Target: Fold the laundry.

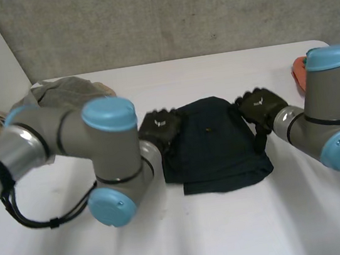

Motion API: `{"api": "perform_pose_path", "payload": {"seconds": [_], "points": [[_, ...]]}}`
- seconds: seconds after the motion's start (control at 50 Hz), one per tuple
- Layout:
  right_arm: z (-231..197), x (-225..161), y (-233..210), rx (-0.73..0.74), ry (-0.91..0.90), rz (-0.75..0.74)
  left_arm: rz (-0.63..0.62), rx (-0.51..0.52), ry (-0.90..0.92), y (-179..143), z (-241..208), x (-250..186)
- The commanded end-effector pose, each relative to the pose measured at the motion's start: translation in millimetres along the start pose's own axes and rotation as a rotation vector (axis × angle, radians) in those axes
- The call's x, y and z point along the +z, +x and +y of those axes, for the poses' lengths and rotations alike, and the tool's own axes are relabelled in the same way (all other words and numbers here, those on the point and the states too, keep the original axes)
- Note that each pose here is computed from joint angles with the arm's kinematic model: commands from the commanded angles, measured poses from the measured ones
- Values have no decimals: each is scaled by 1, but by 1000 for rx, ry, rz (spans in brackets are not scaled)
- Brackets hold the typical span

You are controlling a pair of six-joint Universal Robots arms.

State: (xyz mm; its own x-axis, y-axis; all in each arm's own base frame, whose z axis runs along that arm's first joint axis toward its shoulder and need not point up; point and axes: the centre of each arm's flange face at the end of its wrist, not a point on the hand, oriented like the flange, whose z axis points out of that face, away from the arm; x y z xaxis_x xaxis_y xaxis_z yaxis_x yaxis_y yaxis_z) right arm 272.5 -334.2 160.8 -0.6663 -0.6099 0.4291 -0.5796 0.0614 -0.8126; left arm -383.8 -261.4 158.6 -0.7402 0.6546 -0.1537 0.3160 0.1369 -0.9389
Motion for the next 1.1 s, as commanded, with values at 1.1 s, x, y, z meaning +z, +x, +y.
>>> {"api": "perform_pose_path", "payload": {"seconds": [1.1], "points": [[25,7,-82,-13,367,64,470,17,320,13,-108,-52]]}}
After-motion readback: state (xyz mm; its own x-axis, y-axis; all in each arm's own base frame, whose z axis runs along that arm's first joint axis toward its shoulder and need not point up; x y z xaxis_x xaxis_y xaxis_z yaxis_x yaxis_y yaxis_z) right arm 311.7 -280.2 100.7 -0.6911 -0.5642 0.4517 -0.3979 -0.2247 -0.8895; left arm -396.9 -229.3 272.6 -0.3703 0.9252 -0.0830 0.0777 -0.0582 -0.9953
